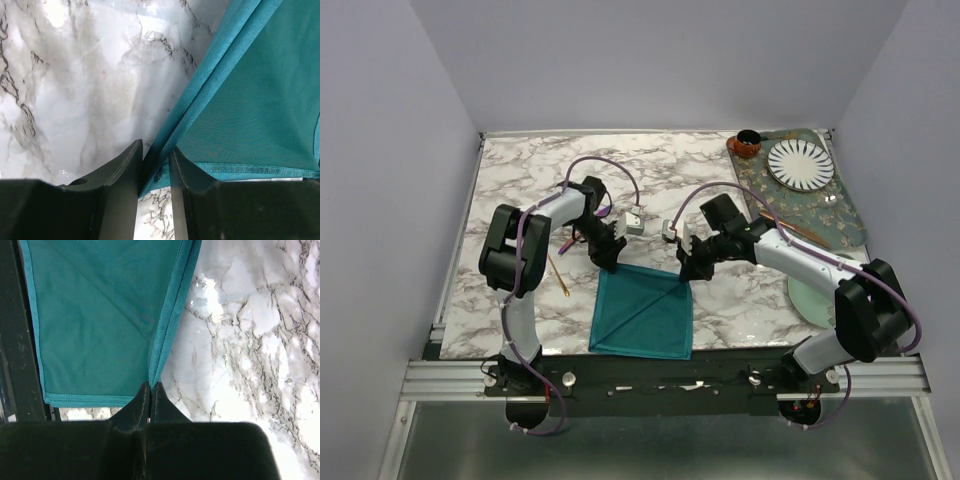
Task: Fold the napkin into a case and place the utensils inside
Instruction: Pick up the upper triangle-folded napkin from the center of the board.
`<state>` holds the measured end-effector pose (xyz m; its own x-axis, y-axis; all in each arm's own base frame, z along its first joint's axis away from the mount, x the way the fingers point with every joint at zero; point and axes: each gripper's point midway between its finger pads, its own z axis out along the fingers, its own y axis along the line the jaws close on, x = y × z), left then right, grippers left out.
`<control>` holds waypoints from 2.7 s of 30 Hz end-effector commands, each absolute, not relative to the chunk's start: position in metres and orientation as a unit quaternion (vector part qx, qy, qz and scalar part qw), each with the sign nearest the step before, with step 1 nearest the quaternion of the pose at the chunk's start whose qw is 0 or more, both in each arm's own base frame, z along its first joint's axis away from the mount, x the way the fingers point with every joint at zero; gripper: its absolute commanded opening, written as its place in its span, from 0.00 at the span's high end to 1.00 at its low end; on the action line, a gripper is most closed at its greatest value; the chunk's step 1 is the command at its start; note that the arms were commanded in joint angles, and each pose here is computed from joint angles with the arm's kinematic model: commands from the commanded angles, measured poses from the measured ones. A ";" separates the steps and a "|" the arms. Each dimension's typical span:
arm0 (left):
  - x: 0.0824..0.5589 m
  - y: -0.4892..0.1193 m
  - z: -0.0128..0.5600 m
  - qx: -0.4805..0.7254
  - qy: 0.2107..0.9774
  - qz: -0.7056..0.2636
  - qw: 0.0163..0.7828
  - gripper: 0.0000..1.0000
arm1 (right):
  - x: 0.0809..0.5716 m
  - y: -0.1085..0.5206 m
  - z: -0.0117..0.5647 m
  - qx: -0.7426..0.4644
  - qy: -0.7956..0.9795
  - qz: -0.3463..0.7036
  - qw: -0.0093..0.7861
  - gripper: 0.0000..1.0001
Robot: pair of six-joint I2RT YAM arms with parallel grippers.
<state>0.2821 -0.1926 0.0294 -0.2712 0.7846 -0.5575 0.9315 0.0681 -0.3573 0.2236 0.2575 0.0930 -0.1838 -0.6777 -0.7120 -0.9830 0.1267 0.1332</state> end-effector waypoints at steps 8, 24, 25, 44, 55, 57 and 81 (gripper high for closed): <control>0.277 -0.171 0.018 0.582 0.746 -0.314 0.080 0.64 | 0.222 0.257 0.095 -0.585 0.708 0.298 0.260 0.99; 0.308 -0.185 0.055 0.553 0.754 -0.325 0.141 1.00 | 0.243 0.249 0.089 -0.571 0.735 0.255 0.264 0.99; 0.310 -0.184 0.060 0.550 0.756 -0.323 0.147 1.00 | 0.249 0.245 0.090 -0.563 0.741 0.248 0.268 0.99; 0.325 -0.203 0.062 0.492 0.769 -0.382 0.145 0.64 | 0.264 0.244 0.102 -0.558 0.739 0.257 0.278 0.99; 0.328 -0.197 0.040 0.497 0.776 -0.368 0.126 0.57 | 0.257 0.240 0.102 -0.578 0.723 0.256 0.279 0.99; 0.327 -0.195 0.037 0.497 0.777 -0.366 0.122 0.56 | 0.256 0.241 0.103 -0.580 0.721 0.257 0.280 0.99; 0.335 -0.208 0.049 0.526 0.752 -0.370 0.149 0.30 | 0.245 0.241 0.112 -0.603 0.692 0.267 0.294 0.99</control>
